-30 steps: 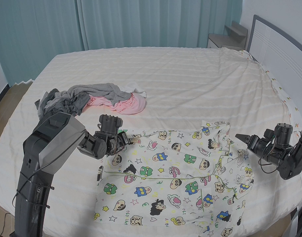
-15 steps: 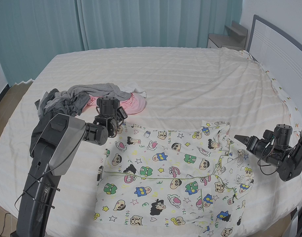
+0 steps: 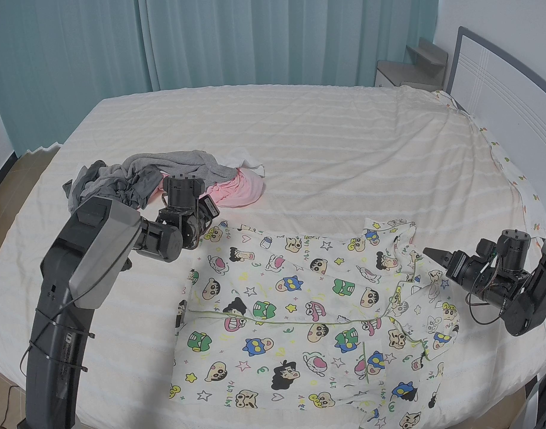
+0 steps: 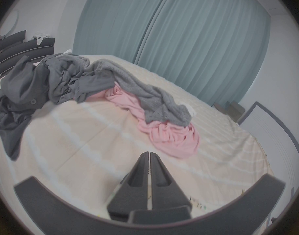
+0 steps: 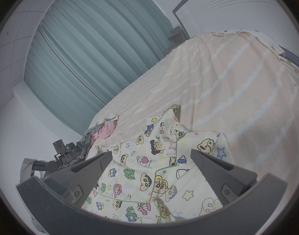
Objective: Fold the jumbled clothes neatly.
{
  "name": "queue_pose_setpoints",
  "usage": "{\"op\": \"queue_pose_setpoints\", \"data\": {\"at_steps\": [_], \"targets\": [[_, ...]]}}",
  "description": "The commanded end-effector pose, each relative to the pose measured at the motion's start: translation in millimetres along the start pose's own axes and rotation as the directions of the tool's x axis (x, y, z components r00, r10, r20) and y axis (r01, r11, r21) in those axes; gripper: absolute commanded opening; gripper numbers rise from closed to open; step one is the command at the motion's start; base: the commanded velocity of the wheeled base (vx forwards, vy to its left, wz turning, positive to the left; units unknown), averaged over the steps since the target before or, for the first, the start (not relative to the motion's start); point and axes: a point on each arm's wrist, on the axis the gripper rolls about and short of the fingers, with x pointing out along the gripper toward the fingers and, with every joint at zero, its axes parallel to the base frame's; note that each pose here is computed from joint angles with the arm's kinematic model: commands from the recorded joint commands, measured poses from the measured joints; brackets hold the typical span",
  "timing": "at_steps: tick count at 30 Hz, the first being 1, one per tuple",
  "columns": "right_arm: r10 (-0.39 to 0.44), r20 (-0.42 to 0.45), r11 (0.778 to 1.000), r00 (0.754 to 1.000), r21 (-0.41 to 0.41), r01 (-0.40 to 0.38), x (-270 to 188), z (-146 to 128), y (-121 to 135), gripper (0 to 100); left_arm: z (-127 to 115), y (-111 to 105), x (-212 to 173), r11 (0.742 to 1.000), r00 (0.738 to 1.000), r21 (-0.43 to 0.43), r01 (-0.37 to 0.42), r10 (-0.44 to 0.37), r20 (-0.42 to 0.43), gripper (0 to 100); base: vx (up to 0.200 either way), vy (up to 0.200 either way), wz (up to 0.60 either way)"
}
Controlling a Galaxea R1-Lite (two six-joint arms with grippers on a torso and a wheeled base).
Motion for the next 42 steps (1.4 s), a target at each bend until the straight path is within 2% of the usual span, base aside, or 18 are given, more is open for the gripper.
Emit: {"op": "queue_pose_setpoints", "data": {"at_steps": [1, 7, 8, 9, 11, 17, 31, 32, 39, 42], "targets": [[-0.017, -0.007, 1.000, 1.000, 0.008, 0.017, -16.8, -7.5, -3.4, 100, 26.3, 16.6, -110.2, 0.998, 0.993, -0.040, 0.050, -0.054, -0.106, 0, 0.000, 0.000, 0.00], [-0.014, -0.029, 1.000, 0.999, 0.003, 0.014, -26.1, -17.0, -1.4, 100, -8.1, 47.9, -155.4, 0.995, 0.989, -0.084, 0.048, -0.059, -0.138, 0, 0.000, 0.000, 0.00], [-0.014, -0.029, 1.000, 0.999, 0.003, 0.014, -26.4, -17.2, -1.5, 100, -8.6, 48.5, -156.3, 0.995, 0.989, -0.084, 0.049, -0.060, -0.137, 0, 0.000, 0.000, 0.00], [-0.013, -0.035, 1.000, 0.999, 0.004, 0.014, -28.2, -19.4, -2.1, 100, -22.4, 53.4, -168.4, 0.995, 0.986, -0.079, 0.060, -0.072, -0.151, 0, -0.200, 0.000, 0.00], [-0.016, -0.042, 1.000, 0.999, 0.007, 0.016, -29.6, -21.4, -2.8, 100, -33.9, 57.9, -178.5, 0.995, 0.983, -0.076, 0.067, -0.079, -0.166, 0, -0.200, 0.000, 0.00], [-0.030, -0.069, 0.999, 0.997, 0.016, 0.031, -34.8, -27.6, -4.8, 100, -57.6, 57.7, -203.3, 0.987, 0.970, -0.134, 0.091, -0.118, -0.212, 0, -0.200, 0.000, 0.00], [-0.046, -0.104, 0.998, 0.994, 0.025, 0.049, -42.0, -35.1, -6.8, 100, -82.5, 60.3, -227.4, 0.990, 0.944, -0.115, 0.086, -0.118, -0.309, 0, 0.000, 0.000, 0.00], [-0.046, -0.104, 0.998, 0.994, 0.025, 0.049, -42.0, -35.1, -6.8, 100, -82.5, 60.3, -227.4, 0.990, 0.944, -0.115, 0.086, -0.118, -0.309, 100, 0.000, 0.000, 0.00], [-0.059, -0.133, 0.997, 0.989, 0.033, 0.064, -47.7, -41.1, -8.5, 100, -97.3, 69.1, -246.9, 0.992, 0.927, -0.093, 0.086, -0.114, -0.357, 100, 0.000, 0.000, 0.00], [-0.052, -0.152, 0.998, 0.987, 0.038, 0.058, -49.3, -43.6, -9.1, 100, -99.1, 70.4, -249.3, 0.988, 0.924, -0.141, 0.063, -0.111, -0.365, 100, 0.000, 0.000, 0.00]]}}
